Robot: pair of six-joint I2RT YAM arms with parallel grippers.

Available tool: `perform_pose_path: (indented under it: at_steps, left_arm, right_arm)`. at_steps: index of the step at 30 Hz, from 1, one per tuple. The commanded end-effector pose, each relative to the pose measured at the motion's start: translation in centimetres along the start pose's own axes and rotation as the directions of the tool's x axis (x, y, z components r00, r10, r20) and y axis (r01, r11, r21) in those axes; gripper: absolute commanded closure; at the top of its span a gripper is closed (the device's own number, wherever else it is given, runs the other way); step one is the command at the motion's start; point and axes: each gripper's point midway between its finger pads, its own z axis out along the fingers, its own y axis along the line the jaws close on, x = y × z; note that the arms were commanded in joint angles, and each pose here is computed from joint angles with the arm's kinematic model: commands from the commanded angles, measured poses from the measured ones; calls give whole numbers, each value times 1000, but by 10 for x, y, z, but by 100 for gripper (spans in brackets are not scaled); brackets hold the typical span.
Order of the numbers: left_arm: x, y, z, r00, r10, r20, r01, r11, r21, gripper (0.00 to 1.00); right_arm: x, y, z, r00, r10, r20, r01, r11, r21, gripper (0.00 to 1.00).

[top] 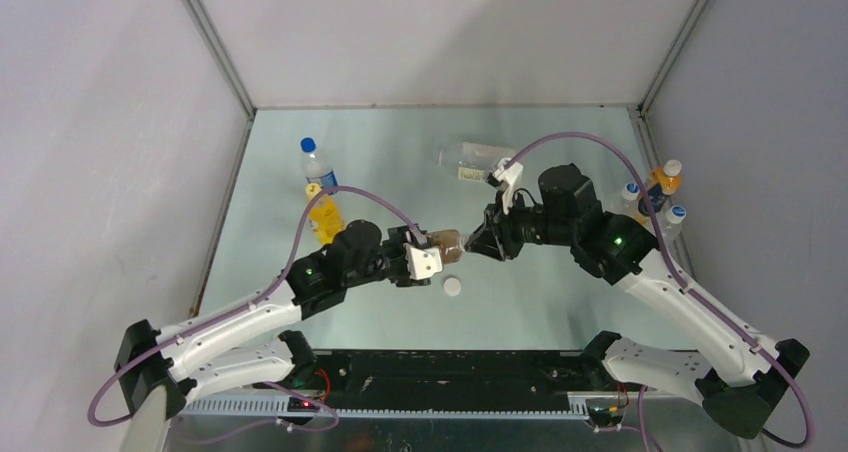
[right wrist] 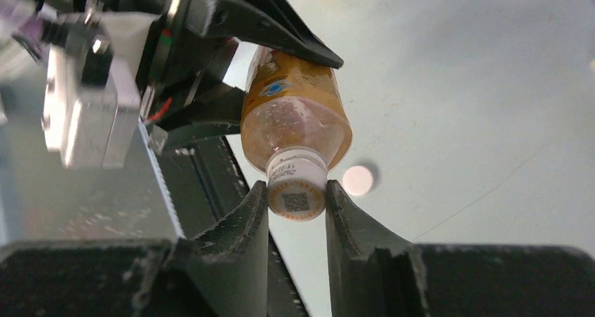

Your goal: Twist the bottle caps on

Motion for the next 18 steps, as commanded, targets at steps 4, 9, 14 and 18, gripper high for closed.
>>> perform_pose_path:
  at_steps: [4,9,14,18]
  left_arm:
    - [-137,59,-20,878,203,433,-53,941,-334,100]
    - [-132,63,-18,873,226,432,-22,904,-427,100]
    - [-121,58,-13,877,240,417,-29,892,-451,100]
    - [-112,54,-10,891,218,398,-23,898,-439,100]
  right_arm:
    - [-2,-5,24,867,497,44,-499,860,108,100]
    - [-6,-8,31,703,704,101,-711,689,141,100]
    - [-6,-6,38,630,771,92,-776,618,131,100]
    - [-7,-10,36,678,728,99,-734,666,133,100]
